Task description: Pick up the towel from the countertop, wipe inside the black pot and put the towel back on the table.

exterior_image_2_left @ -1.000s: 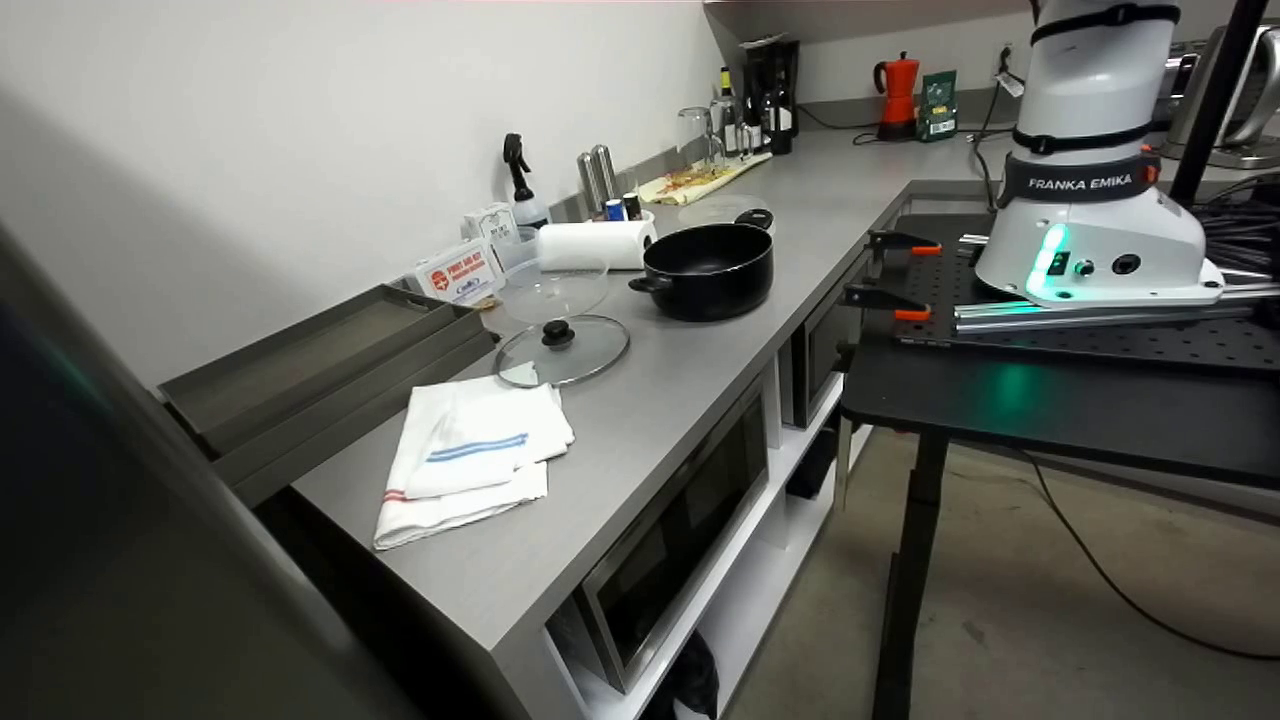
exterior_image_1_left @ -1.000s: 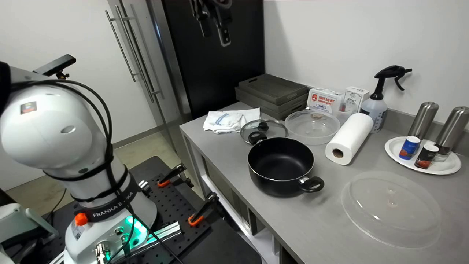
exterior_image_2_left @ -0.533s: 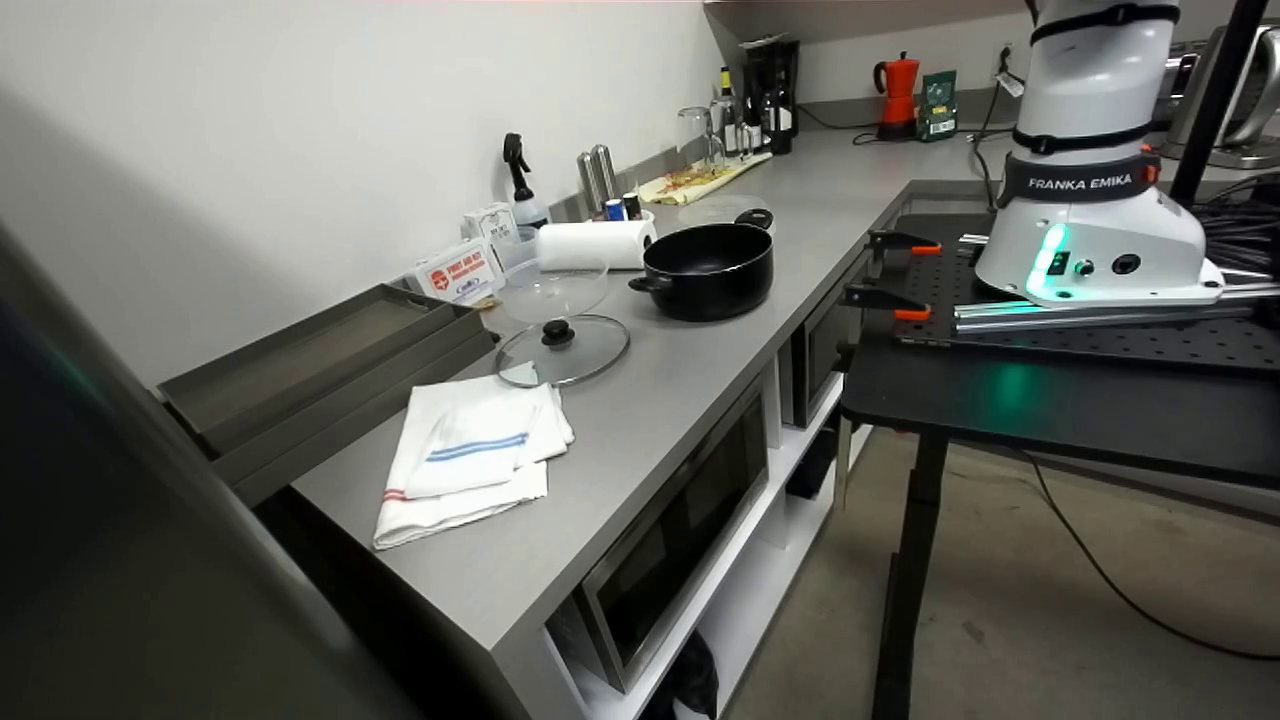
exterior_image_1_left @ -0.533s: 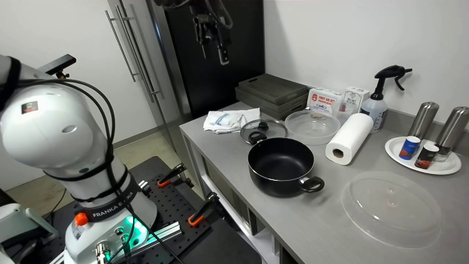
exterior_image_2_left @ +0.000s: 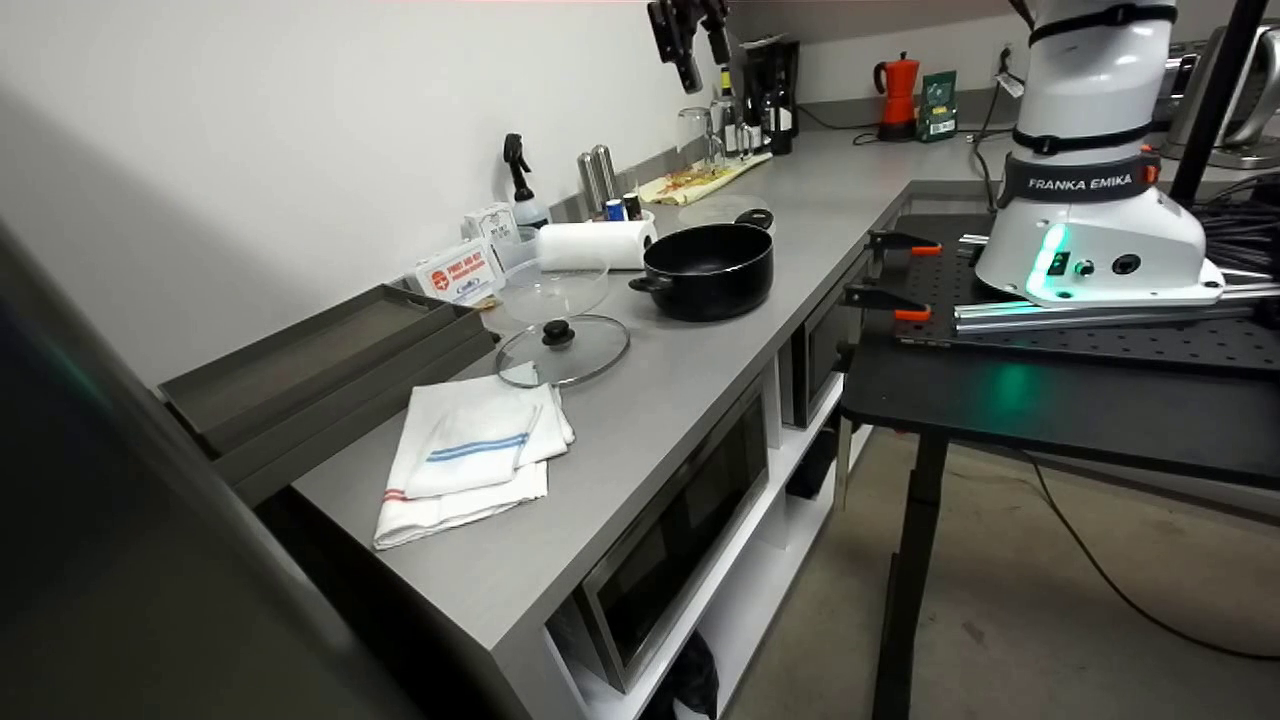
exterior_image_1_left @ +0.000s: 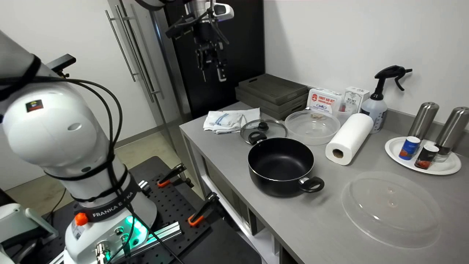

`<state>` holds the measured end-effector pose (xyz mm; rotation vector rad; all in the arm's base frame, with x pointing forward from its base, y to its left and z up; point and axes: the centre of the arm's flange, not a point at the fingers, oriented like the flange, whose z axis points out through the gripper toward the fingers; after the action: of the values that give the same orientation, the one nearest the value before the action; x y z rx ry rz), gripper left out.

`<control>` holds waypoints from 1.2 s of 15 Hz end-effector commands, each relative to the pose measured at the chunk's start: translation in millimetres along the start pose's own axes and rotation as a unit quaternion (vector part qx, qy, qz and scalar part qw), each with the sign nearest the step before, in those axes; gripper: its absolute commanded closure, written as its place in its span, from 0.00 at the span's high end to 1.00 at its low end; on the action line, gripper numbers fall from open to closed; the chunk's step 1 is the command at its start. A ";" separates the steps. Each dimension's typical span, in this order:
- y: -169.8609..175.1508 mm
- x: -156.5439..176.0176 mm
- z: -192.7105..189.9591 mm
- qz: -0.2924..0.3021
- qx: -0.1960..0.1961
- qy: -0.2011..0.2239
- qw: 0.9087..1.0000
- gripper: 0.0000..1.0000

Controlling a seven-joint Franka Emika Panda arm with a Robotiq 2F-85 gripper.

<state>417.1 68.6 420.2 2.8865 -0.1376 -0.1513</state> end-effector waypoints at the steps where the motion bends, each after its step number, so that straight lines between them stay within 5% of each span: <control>1: -53.4 43.9 12.1 -0.022 -0.057 -0.033 0.998 1.00; 11: -172.0 91.7 75.3 -0.159 -0.172 -0.087 0.968 1.00; 18: -216.2 107.8 100.9 -0.288 -0.143 -0.051 0.945 1.00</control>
<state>511.9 229.1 263.8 2.5369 0.5232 -0.4280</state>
